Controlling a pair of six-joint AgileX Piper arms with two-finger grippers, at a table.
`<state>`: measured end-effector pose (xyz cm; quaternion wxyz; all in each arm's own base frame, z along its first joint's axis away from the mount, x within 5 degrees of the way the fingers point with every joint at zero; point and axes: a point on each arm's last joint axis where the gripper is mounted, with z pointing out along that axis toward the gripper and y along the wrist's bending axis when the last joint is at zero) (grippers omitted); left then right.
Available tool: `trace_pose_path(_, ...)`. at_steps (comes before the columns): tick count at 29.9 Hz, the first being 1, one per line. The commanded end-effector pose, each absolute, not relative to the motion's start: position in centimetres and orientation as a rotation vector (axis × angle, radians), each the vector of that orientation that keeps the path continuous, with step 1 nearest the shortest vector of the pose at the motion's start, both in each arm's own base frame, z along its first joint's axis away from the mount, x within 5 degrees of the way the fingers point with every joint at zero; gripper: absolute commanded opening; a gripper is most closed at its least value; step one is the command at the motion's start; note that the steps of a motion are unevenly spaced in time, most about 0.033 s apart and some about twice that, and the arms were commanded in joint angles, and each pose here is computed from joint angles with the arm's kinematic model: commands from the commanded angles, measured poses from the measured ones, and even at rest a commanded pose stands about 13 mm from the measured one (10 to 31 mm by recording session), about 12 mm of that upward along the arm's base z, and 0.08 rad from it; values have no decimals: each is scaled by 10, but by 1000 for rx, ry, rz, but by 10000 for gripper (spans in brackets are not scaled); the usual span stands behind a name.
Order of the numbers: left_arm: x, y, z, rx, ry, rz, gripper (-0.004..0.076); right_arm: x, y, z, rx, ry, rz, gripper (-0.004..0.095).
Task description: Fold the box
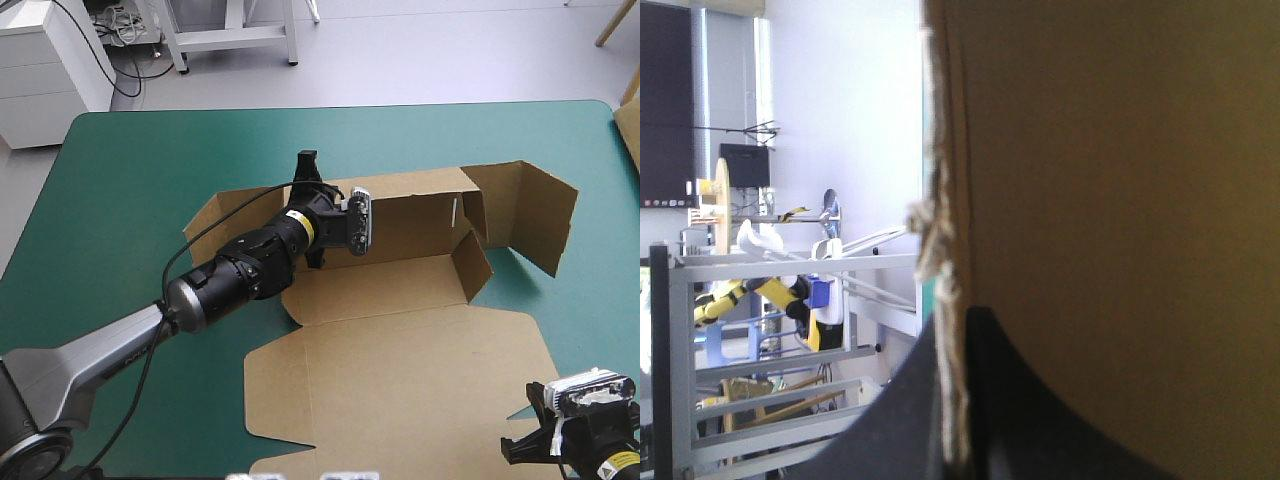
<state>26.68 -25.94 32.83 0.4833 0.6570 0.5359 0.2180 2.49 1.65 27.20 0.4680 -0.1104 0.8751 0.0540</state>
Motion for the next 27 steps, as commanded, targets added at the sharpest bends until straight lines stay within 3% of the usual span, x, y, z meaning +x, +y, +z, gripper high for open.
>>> trace_pose_path(1,262,-266,348,1483,1254,576,-8,28,16,283,-259,2077,129,-21)
trace_pose_path(14,236,-308,336,1433,1122,616,-8,28,16,283,-259,2077,129,-22)
trace_pose_path(27,230,-300,303,1492,1160,657,-8,28,16,283,-261,2076,128,-21)
